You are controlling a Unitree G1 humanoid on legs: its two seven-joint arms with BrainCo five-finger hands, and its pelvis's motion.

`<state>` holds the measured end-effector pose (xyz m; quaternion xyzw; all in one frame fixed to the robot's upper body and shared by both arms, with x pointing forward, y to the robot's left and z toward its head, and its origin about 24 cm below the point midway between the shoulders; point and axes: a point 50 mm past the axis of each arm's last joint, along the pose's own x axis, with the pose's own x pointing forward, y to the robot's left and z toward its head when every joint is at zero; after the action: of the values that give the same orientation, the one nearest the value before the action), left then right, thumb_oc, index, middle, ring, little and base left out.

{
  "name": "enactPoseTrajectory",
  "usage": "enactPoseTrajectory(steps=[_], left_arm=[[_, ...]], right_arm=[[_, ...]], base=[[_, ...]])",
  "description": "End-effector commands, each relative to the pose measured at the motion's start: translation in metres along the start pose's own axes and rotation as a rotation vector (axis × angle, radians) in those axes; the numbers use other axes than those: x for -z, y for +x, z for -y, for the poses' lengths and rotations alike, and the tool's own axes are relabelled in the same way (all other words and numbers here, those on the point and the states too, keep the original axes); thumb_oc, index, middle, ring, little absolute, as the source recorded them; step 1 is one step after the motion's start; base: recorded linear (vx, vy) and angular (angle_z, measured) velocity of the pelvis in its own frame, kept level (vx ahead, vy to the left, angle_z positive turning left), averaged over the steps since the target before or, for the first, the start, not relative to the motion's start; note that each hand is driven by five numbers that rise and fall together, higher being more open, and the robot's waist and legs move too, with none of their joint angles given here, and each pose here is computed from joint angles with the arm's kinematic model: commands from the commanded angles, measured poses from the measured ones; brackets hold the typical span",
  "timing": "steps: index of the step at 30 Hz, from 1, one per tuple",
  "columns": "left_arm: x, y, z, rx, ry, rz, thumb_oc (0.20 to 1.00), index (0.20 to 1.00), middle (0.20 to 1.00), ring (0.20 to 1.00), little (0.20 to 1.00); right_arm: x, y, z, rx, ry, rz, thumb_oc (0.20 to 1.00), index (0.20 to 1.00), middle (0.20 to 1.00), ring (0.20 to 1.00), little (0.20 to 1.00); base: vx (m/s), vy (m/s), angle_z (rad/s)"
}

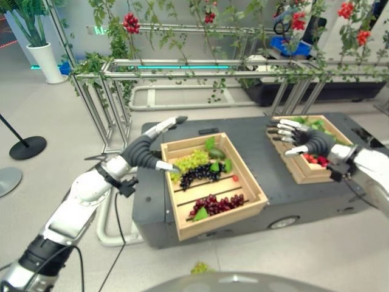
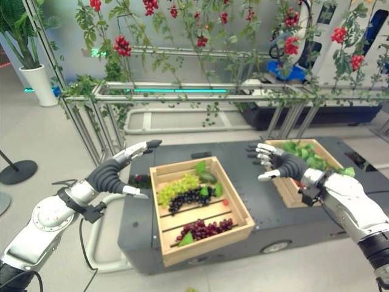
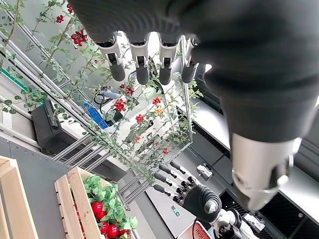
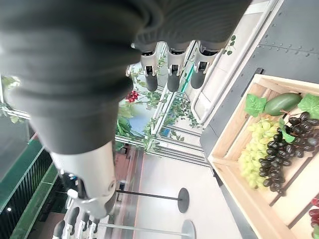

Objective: Pick up the fruits from the basket on one side to the basket on the other side

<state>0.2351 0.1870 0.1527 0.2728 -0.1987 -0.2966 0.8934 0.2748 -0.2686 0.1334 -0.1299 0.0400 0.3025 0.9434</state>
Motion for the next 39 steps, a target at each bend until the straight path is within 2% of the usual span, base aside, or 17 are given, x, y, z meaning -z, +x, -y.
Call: enactPoseTrajectory(steps=[1, 11, 14, 15, 16, 18, 19, 20, 21, 22, 24, 25, 28, 34, 37, 38, 39], left_arm=[[0.001, -0.007, -0.017, -0.110, -0.002, 0.013, 1.000, 1.000, 1.000, 1.000, 1.000], [0.019, -0.024, -0.025, -0.258, -0.052, -0.057, 1.000, 1.000, 1.000, 1.000, 1.000], [0.027, -0.032, -0.024, -0.337, -0.084, -0.084, 1.000, 1.000, 1.000, 1.000, 1.000], [0.037, -0.042, -0.022, -0.393, -0.103, -0.131, 1.000, 1.000, 1.000, 1.000, 1.000], [0.037, -0.042, -0.022, -0.392, -0.103, -0.133, 1.000, 1.000, 1.000, 1.000, 1.000], [0.038, -0.048, -0.024, -0.419, -0.097, -0.144, 1.000, 1.000, 1.000, 1.000, 1.000], [0.041, -0.056, -0.023, -0.444, -0.093, -0.171, 1.000, 1.000, 1.000, 1.000, 1.000], [0.042, -0.056, -0.023, -0.443, -0.093, -0.173, 1.000, 1.000, 1.000, 1.000, 1.000], [0.043, -0.063, -0.023, -0.477, -0.087, -0.192, 1.000, 1.000, 1.000, 1.000, 1.000], [0.044, -0.063, -0.023, -0.477, -0.087, -0.193, 1.000, 1.000, 1.000, 1.000, 1.000], [0.044, -0.072, -0.025, -0.520, -0.063, -0.219, 1.000, 1.000, 1.000, 1.000, 1.000], [0.044, -0.072, -0.025, -0.520, -0.062, -0.220, 1.000, 1.000, 1.000, 1.000, 1.000], [0.044, -0.076, -0.025, -0.556, -0.063, -0.226, 1.000, 1.000, 1.000, 1.000, 1.000], [0.045, -0.069, -0.022, -0.565, -0.074, -0.215, 1.000, 1.000, 1.000, 1.000, 1.000], [0.044, -0.063, -0.022, -0.546, -0.073, -0.200, 1.000, 1.000, 1.000, 1.000, 1.000], [0.044, -0.059, -0.021, -0.520, -0.076, -0.198, 1.000, 1.000, 1.000, 1.000, 1.000], [0.044, -0.059, -0.021, -0.520, -0.076, -0.197, 1.000, 1.000, 1.000, 1.000, 1.000]], right_arm=[[-0.022, -0.002, 0.010, 0.070, -0.050, 0.140, 1.000, 1.000, 1.000, 1.000, 1.000], [-0.011, -0.016, -0.009, 0.301, 0.038, 0.367, 1.000, 1.000, 1.000, 1.000, 1.000], [0.004, -0.020, -0.020, 0.411, 0.073, 0.397, 1.000, 1.000, 1.000, 1.000, 1.000], [0.024, -0.030, -0.023, 0.562, 0.117, 0.380, 1.000, 1.000, 1.000, 1.000, 1.000], [0.024, -0.030, -0.023, 0.564, 0.117, 0.378, 1.000, 1.000, 1.000, 1.000, 1.000], [0.039, -0.035, -0.029, 0.603, 0.066, 0.294, 1.000, 1.000, 1.000, 1.000, 1.000], [0.076, -0.050, -0.038, 0.691, 0.151, 0.170, 1.000, 1.000, 1.000, 1.000, 1.000], [0.077, -0.050, -0.038, 0.690, 0.152, 0.169, 1.000, 1.000, 1.000, 1.000, 1.000], [0.124, -0.066, -0.055, 0.751, 0.228, -0.033, 1.000, 1.000, 1.000, 1.000, 1.000], [0.124, -0.066, -0.055, 0.750, 0.228, -0.034, 1.000, 1.000, 1.000, 1.000, 1.000], [0.181, -0.099, -0.081, 0.850, 0.304, -0.324, 1.000, 1.000, 1.000, 1.000, 1.000], [0.181, -0.098, -0.081, 0.850, 0.302, -0.325, 1.000, 1.000, 1.000, 1.000, 1.000], [0.223, -0.121, -0.116, 0.860, 0.405, -0.573, 1.000, 1.000, 1.000, 1.000, 1.000], [0.250, -0.138, -0.141, 0.902, 0.499, -0.754, 1.000, 1.000, 1.000, 1.000, 1.000], [0.270, -0.153, -0.176, 0.829, 0.608, -0.951, 1.000, 1.000, 1.000, 1.000, 1.000], [0.280, -0.172, -0.207, 0.746, 0.695, -1.137, 1.000, 1.000, 1.000, 1.000, 1.000], [0.280, -0.172, -0.207, 0.746, 0.696, -1.136, 1.000, 1.000, 1.000, 1.000, 1.000]], base=[[0.00, 0.000, 0.00], [0.00, 0.000, 0.00], [0.00, 0.000, 0.00], [0.00, 0.000, 0.00], [-0.05, 0.027, 0.01], [-0.03, 0.012, 0.00], [0.00, 0.000, 0.00], [-0.02, 0.025, 0.03], [0.00, 0.000, 0.00], [-0.01, 0.016, 0.03], [0.01, 0.015, 0.07], [-0.04, 0.012, 0.10], [-0.01, 0.005, 0.04], [0.00, 0.001, -0.04], [-0.01, -0.003, 0.02], [0.00, 0.000, 0.00], [0.00, 0.000, 0.00]])
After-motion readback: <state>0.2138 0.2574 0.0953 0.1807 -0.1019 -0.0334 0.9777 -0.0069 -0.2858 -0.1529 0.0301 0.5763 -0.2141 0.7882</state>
